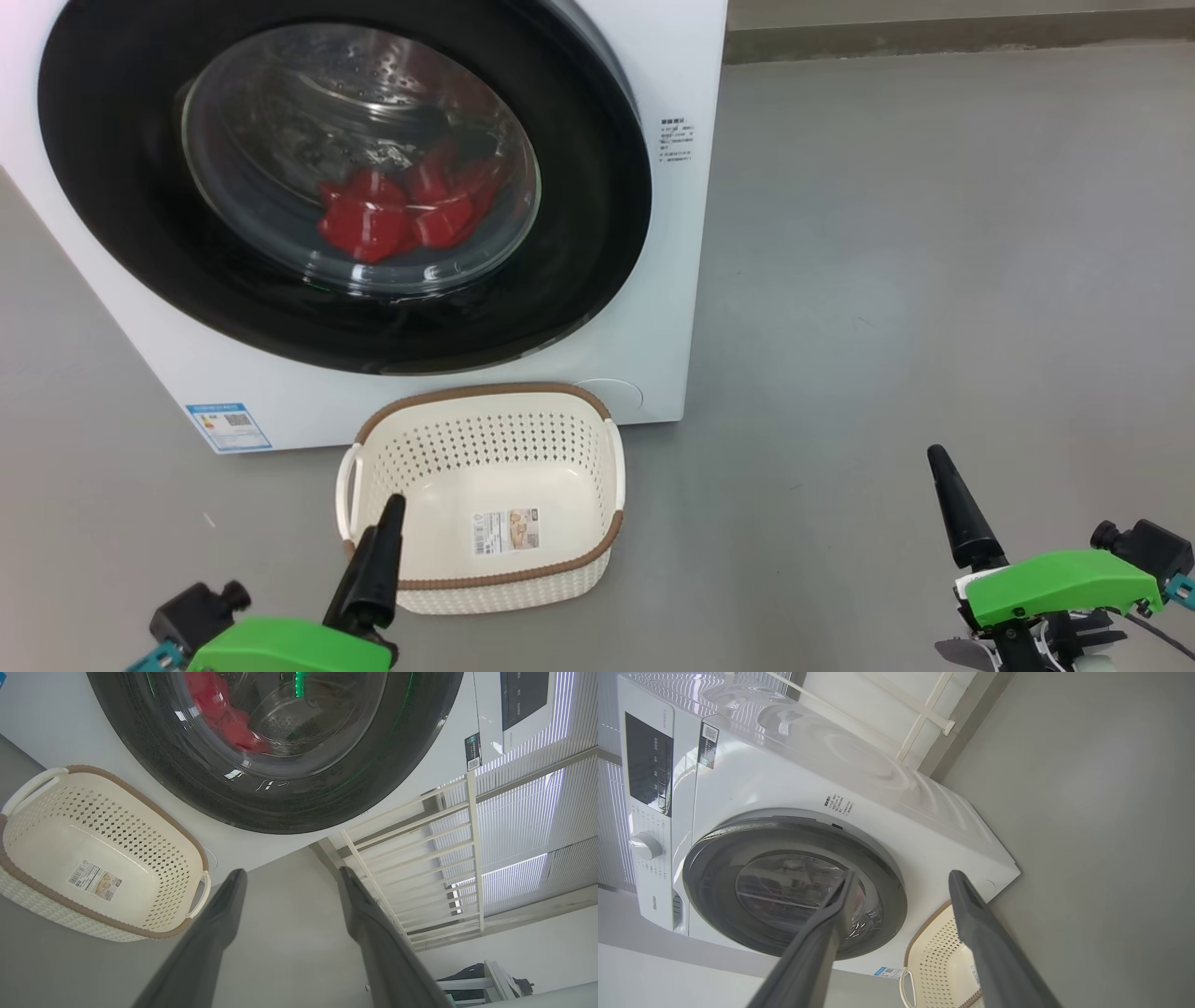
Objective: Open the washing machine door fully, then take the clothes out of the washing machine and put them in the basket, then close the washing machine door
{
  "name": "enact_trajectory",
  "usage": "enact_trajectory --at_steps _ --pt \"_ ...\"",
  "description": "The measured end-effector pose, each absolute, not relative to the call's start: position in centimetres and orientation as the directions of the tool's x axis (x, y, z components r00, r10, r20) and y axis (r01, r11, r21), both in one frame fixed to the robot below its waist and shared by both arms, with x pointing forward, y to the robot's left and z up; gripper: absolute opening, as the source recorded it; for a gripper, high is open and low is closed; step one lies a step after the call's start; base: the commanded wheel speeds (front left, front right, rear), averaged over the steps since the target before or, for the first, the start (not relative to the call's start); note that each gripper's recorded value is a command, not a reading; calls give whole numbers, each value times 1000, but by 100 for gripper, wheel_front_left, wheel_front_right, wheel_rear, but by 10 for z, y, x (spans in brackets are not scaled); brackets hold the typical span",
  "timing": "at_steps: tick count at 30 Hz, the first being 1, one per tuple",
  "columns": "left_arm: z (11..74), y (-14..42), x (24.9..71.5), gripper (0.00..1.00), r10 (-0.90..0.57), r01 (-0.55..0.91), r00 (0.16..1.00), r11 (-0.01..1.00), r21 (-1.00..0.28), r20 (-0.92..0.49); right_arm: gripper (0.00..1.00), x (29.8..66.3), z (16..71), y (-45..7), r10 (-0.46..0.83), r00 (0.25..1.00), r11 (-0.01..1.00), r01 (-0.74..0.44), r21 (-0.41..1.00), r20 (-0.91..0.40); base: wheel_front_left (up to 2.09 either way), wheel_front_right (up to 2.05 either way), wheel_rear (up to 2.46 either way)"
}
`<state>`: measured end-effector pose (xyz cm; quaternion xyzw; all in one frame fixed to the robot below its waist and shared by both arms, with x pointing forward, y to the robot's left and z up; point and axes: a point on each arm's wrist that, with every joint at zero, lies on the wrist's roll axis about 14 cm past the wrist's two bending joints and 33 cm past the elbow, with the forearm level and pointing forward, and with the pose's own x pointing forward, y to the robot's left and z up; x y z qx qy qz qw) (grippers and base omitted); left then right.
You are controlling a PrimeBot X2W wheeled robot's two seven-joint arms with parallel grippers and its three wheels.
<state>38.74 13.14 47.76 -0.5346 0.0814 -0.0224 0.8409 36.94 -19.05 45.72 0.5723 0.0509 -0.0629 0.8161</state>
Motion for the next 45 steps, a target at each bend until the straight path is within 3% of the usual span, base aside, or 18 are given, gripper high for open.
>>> enact_trajectory --at_steps 6,20,45 --pt "481 124 391 100 -134 -26 984 534 -845 -116 100 370 462 -196 -62 988 453 151 879 -138 0 0 0" --pt "486 112 400 100 -141 13 984 668 -744 -109 100 376 477 -201 -76 994 647 113 754 -84 0 0 0" --pt "515 93 412 100 -161 133 987 844 -519 -10 100 385 511 -204 -73 997 844 43 534 36 0 0 0"
